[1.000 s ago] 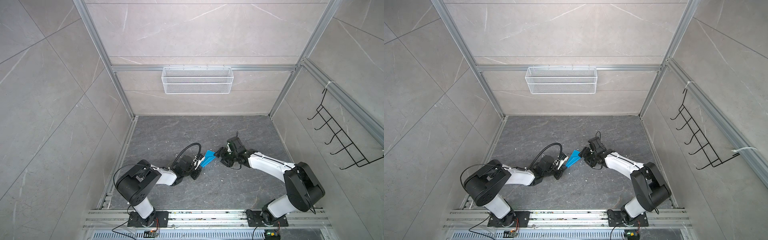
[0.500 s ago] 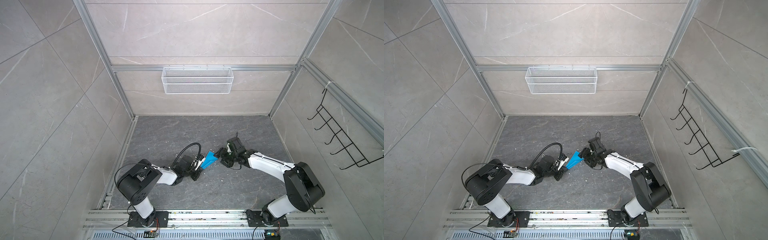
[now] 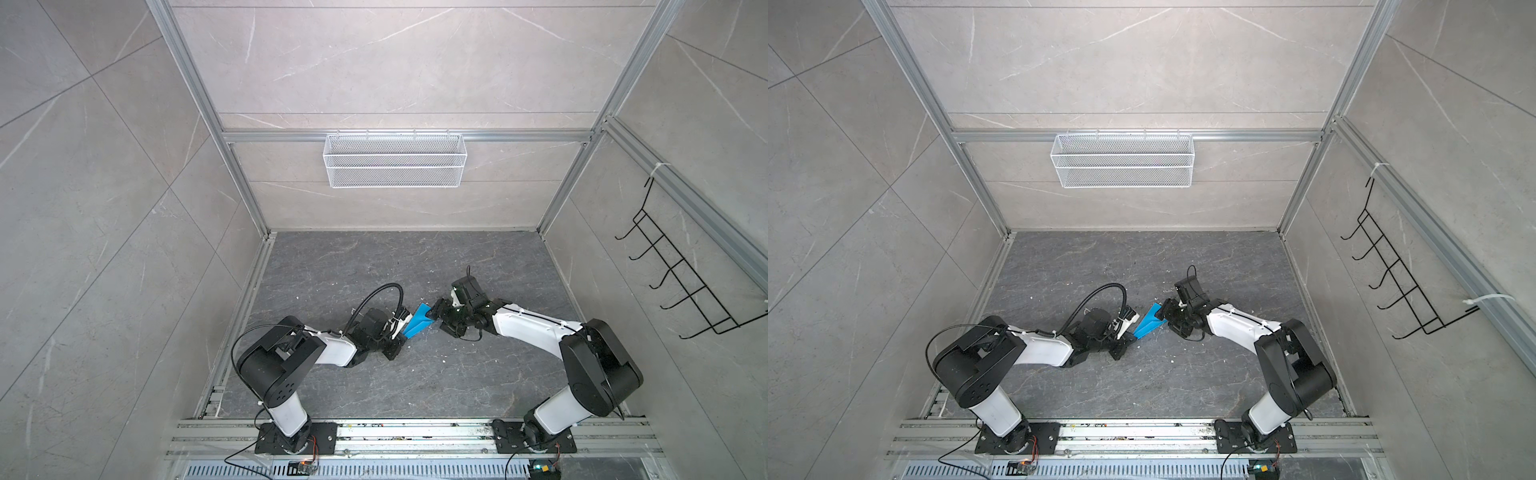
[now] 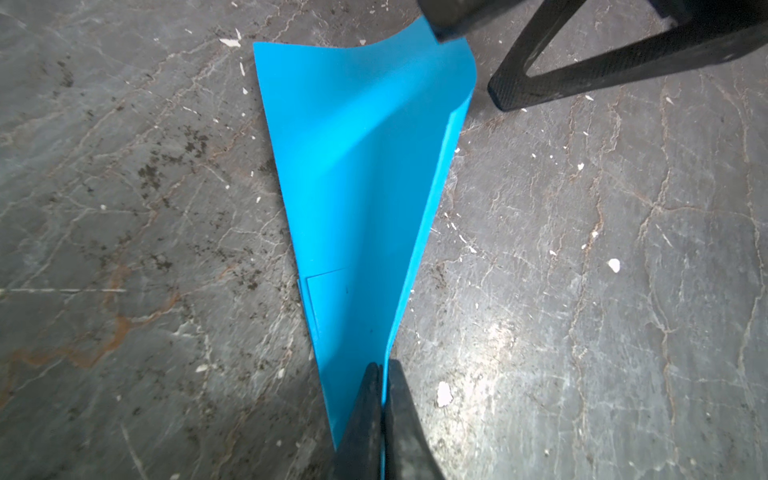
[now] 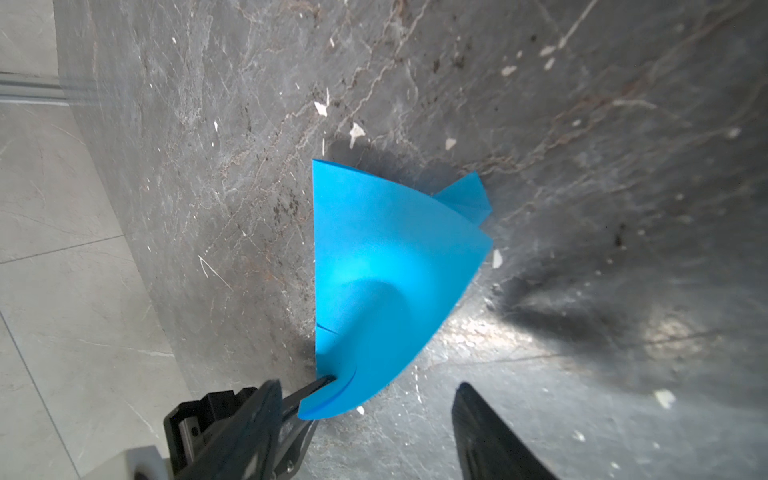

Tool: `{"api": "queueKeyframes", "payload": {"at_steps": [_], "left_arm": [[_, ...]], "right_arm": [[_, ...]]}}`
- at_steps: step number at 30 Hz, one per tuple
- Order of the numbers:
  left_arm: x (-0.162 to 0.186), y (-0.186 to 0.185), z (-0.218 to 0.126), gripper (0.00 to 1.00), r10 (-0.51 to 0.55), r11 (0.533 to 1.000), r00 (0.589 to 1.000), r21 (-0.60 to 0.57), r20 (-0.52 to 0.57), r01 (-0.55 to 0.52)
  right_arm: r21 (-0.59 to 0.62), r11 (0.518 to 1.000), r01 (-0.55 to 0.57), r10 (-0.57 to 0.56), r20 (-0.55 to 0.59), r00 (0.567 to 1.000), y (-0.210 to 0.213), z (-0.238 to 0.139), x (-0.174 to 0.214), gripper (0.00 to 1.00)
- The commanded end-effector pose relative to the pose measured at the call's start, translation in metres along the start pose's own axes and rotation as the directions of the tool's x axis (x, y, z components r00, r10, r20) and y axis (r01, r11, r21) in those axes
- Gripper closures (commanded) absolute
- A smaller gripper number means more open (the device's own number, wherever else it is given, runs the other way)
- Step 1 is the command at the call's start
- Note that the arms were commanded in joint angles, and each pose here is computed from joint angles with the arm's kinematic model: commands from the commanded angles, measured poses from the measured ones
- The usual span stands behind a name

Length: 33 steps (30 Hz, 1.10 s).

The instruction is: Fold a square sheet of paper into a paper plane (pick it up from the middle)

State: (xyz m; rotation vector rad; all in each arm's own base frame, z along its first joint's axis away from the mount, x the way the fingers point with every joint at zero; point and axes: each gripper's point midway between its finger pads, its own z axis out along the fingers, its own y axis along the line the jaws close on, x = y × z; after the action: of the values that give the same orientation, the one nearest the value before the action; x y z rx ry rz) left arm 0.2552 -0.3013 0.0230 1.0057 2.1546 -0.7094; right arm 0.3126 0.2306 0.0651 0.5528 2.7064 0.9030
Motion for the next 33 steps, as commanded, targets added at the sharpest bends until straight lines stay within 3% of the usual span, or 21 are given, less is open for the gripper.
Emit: {"api": "queueKeyframes", "payload": {"at_steps": [1, 6, 12, 19, 33], "left_arm": [[0.003, 0.0, 0.004, 0.94, -0.057, 0.998, 0.998, 0.018, -0.04, 0.057], [0.014, 0.0, 0.009, 0.96, -0.149, 0.988, 0.983, 0.02, -0.109, 0.152], [0.024, -0.002, 0.012, 0.98, -0.25, 0.966, 0.954, 0.016, -0.162, 0.256], [0.029, -0.001, 0.011, 0.97, -0.32, 0.945, 0.931, 0.006, -0.174, 0.326], [0.035, -0.003, 0.013, 0.97, -0.368, 0.926, 0.907, 0.007, -0.203, 0.377]], "right_arm": [[0.016, 0.994, 0.104, -0.104, -0.009, 0.995, -0.002, 0.001, 0.006, 0.32], [-0.026, 0.97, 0.24, -0.239, 0.036, 0.97, 0.004, 0.001, 0.013, 0.34], [-0.217, 0.917, 0.334, -0.325, 0.077, 0.943, 0.028, 0.004, 0.024, 0.39], [-0.353, 0.866, 0.354, -0.359, 0.054, 0.932, 0.051, 0.019, 0.038, 0.49], [-0.415, 0.851, 0.32, -0.345, 0.016, 0.938, 0.055, 0.042, 0.042, 0.55]]}}
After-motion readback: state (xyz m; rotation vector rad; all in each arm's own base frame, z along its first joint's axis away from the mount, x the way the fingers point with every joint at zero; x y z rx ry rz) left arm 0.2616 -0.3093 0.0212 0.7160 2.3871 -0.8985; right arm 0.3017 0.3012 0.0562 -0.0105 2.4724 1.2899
